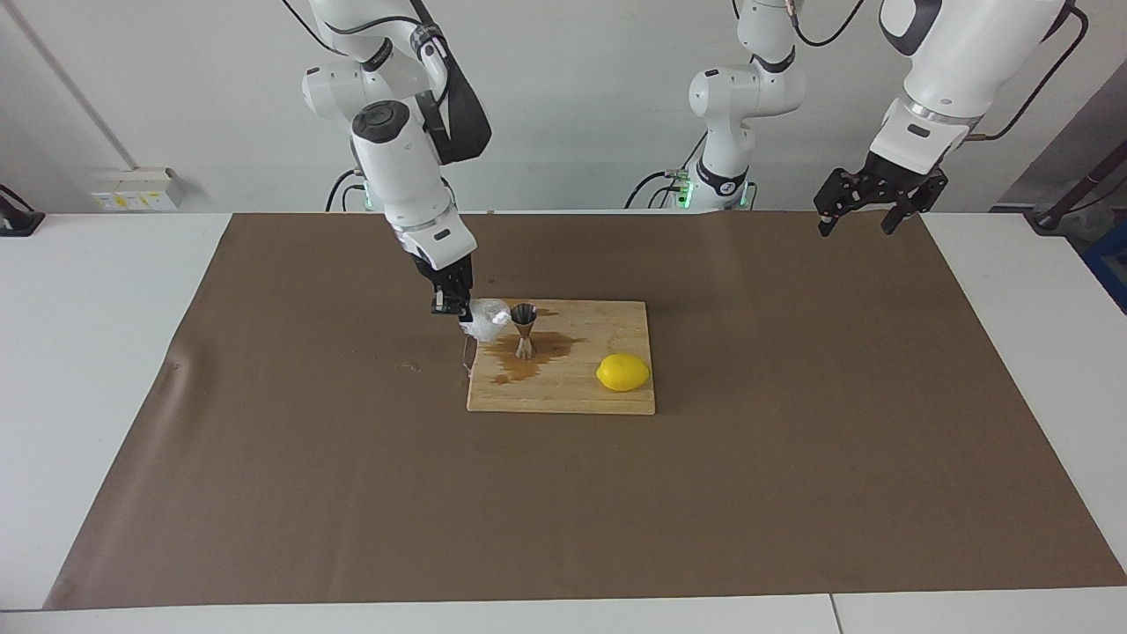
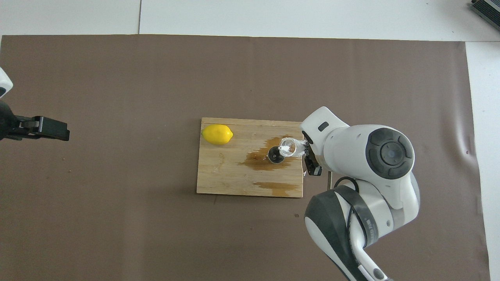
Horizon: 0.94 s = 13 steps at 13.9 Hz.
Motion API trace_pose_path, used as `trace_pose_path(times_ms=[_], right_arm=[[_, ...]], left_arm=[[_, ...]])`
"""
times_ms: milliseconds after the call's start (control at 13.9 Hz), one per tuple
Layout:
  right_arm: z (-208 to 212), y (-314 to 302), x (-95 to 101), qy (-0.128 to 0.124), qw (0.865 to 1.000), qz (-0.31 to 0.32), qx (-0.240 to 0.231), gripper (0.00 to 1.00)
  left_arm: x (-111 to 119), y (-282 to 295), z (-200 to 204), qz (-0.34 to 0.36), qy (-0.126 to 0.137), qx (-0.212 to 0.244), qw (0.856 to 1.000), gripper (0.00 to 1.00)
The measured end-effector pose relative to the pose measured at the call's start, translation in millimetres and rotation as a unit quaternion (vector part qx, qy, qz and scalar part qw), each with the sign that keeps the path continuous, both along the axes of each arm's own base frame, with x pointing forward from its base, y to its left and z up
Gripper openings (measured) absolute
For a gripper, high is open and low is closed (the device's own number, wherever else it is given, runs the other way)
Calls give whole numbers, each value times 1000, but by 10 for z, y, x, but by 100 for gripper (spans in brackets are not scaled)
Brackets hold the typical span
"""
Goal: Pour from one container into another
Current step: 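Lift the glass cup and move it over the metal cup, then tilt the glass cup with the right gripper over the metal cup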
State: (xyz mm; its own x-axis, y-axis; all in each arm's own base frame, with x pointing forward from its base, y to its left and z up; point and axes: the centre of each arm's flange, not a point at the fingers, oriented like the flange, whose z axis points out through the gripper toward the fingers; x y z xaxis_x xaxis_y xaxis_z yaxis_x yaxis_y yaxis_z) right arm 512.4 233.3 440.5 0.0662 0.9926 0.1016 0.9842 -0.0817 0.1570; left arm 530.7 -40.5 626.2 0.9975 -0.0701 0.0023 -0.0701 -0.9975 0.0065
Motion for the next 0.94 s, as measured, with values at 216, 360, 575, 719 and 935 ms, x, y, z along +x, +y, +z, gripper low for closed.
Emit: trace_pose_path(times_ms=[216, 360, 575, 719, 935], right_arm=[[33, 98, -52, -17, 999, 30, -30, 3], [44, 136, -72, -26, 998, 46, -46, 3], [53, 139, -74, -34, 996, 57, -62, 3], [61, 165, -87, -41, 994, 67, -74, 3], [91, 218, -119, -54, 990, 86, -93, 3]], left_arm=[[4, 54, 10, 5, -1, -1, 1000, 100], [3, 57, 9, 5, -1, -1, 1000, 100], [3, 57, 9, 4, 0, -1, 1000, 100], [1, 57, 7, 4, 1, 0, 1000, 100], [0, 111, 3, 9, 3, 0, 1000, 100]])
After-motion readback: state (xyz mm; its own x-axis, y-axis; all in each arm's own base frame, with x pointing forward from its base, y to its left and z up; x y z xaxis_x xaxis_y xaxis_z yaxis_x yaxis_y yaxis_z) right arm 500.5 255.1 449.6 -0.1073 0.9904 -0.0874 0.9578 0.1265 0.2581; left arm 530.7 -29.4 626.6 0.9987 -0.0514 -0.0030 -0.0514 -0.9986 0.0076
